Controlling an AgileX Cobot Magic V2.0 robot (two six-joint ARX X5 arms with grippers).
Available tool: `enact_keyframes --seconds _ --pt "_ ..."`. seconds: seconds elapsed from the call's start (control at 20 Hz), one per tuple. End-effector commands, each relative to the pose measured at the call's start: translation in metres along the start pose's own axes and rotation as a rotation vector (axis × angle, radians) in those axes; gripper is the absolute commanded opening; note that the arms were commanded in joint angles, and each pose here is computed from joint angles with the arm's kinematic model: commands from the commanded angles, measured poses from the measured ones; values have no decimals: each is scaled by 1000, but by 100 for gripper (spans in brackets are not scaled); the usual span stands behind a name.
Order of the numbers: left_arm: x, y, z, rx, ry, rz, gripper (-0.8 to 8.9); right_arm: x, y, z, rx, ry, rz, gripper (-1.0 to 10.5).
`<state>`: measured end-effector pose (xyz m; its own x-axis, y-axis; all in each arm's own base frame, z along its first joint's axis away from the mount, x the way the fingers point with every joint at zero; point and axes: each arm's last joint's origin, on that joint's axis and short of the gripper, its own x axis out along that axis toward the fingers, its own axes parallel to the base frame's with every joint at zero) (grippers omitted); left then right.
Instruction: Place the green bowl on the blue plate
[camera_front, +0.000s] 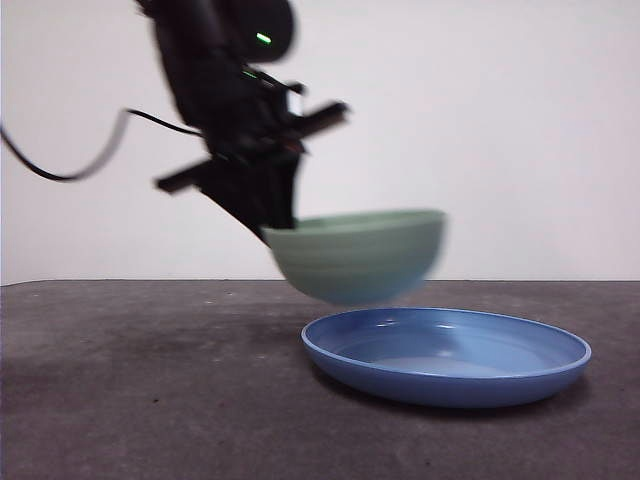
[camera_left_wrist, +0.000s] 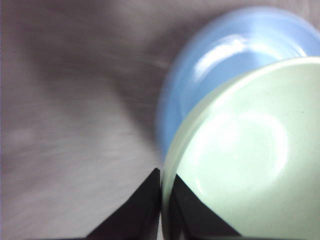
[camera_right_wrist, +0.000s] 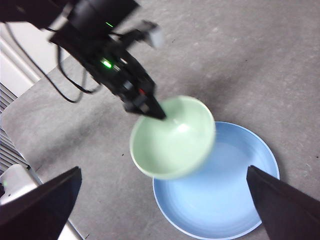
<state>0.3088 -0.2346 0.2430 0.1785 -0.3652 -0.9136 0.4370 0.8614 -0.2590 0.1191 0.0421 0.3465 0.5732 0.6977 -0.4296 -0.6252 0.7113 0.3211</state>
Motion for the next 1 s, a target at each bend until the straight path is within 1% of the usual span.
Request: enact_keyframes --seconds 0.05,0.1,0.3,0.55,0.85,0.9,0.95,1.0 --pt "19 -24 15 54 17 -21 15 -3 2 4 -8 -14 -1 612" --pt "27 -31 19 77 37 -22 15 -3 2 4 -8 -14 -1 612" --pt "50 -43 33 98 87 -17 15 -3 2 4 -8 -14 0 612" --pt "65 -43 37 102 114 -9 15 -3 2 4 -2 -11 1 612" --pt "61 -45 41 111 100 -14 36 -3 2 4 0 -9 0 612" --pt "59 -45 42 111 100 -13 71 -3 2 4 -1 -9 0 612" --pt "55 -46 43 110 100 -13 154 -3 2 4 -1 -9 0 612" --pt "50 -48 45 112 101 -13 270 -3 2 4 -1 -9 0 612"
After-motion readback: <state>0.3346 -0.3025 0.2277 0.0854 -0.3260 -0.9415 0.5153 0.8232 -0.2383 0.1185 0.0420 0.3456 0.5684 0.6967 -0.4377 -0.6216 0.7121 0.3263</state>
